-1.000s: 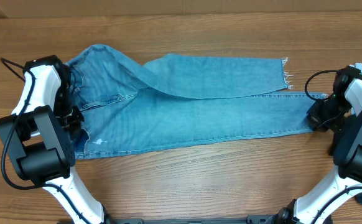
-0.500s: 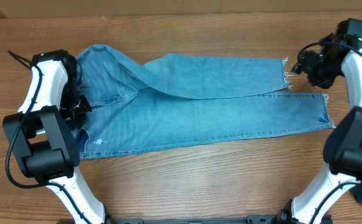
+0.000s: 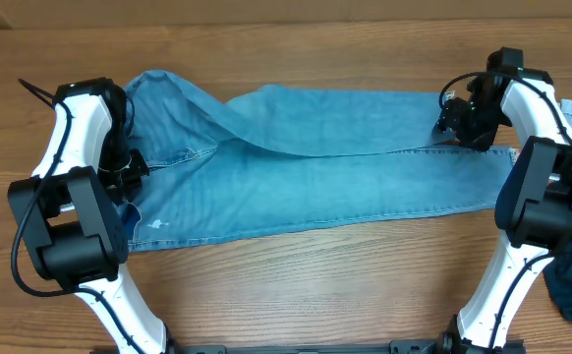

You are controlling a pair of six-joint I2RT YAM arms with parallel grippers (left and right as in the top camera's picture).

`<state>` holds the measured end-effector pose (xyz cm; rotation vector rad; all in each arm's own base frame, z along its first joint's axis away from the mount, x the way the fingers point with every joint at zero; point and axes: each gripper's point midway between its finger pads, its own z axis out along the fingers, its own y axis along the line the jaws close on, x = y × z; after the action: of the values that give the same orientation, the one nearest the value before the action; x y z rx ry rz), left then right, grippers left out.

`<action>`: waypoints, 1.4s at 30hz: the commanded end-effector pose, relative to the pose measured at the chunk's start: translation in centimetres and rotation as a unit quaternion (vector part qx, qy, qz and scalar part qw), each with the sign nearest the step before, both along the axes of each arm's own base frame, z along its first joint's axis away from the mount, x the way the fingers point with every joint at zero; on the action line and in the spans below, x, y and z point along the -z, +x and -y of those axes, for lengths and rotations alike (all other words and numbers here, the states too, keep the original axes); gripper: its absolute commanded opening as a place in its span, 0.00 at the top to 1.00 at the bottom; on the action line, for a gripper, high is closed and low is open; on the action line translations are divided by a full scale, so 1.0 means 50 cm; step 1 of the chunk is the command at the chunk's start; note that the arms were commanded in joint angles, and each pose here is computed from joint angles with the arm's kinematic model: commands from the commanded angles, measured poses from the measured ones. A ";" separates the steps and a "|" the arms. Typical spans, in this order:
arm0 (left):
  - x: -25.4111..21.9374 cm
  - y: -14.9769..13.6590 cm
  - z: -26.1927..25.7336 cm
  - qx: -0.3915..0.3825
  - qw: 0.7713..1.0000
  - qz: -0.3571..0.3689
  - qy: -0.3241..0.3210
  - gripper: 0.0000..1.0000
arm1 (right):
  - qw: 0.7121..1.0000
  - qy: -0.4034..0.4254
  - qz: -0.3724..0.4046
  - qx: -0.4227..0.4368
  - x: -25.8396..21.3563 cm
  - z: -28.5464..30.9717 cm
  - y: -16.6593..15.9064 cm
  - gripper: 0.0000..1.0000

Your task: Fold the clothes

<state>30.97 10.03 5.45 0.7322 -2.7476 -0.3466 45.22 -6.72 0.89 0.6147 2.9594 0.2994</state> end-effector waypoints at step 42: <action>0.002 0.015 0.002 0.034 0.999 0.003 -0.014 0.76 | 0.939 -0.094 0.251 0.218 -0.559 0.109 -0.073 0.96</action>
<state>31.10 9.99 5.42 0.6609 -2.7664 -0.3300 38.58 -11.53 31.06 0.9624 2.2439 0.1216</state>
